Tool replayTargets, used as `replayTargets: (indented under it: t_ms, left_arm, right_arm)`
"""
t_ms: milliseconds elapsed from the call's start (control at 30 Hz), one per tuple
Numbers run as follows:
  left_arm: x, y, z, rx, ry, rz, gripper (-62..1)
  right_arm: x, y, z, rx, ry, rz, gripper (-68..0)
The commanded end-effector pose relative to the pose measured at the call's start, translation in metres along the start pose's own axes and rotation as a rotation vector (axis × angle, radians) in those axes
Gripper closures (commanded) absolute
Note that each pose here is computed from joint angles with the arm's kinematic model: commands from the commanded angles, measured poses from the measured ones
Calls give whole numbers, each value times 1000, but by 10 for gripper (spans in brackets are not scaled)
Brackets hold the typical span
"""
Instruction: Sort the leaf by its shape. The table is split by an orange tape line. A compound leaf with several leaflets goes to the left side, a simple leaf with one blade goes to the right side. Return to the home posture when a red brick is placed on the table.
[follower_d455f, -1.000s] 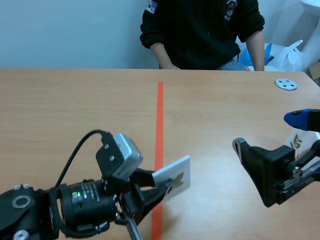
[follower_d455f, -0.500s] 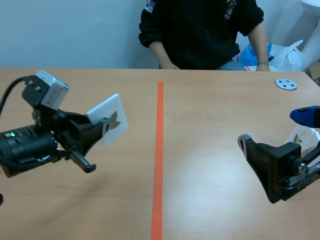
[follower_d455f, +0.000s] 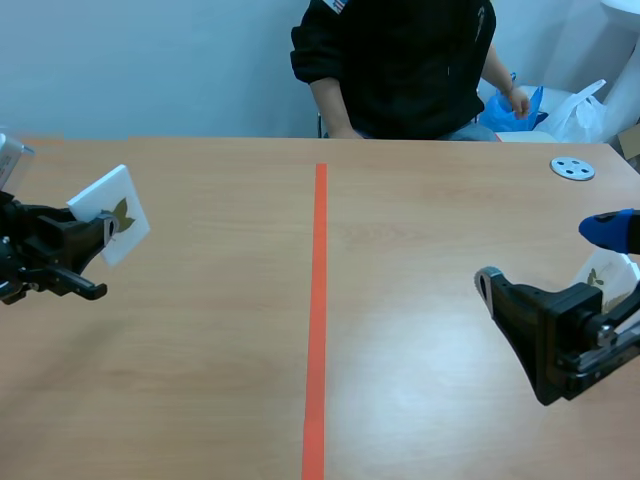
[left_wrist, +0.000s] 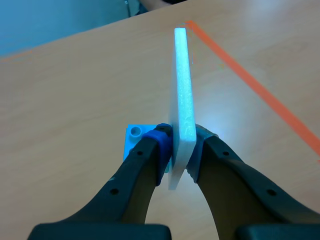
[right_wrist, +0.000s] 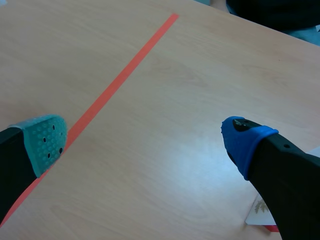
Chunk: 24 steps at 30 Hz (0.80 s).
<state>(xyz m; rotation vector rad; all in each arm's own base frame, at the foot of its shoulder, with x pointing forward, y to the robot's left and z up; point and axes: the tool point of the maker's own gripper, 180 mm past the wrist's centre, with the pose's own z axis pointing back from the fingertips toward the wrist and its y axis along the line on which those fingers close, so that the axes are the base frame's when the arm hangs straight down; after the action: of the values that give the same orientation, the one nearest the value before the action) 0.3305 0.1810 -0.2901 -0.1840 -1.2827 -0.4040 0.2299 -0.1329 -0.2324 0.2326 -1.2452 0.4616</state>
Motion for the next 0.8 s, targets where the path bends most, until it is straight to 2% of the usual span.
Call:
replayTargets:
  t_ms: [0, 167, 300, 433, 567, 767]
  left_arm:
    - [0, 10, 1, 30, -27, 13, -41]
    - [-21, 37, 2, 103, -12, 79, -41]
    - [-39, 65, 2, 193, 2, 104, -41]
    - [-56, 83, 4, 258, 12, 173, -41]
    - [-74, 89, 6, 299, 23, 222, -41]
    - [-83, 86, 7, 323, -5, 254, -41]
  right_arm:
    - [13, -4, 0, -5, -38, 22, -642]
    - [13, -4, 0, -5, -38, 22, -642]
    - [13, -4, 0, -5, -38, 22, -642]
    - [13, -4, 0, -5, -38, 22, -642]
    - [13, -4, 0, -5, -38, 22, -642]
    - [13, -4, 0, -5, -39, 22, -642]
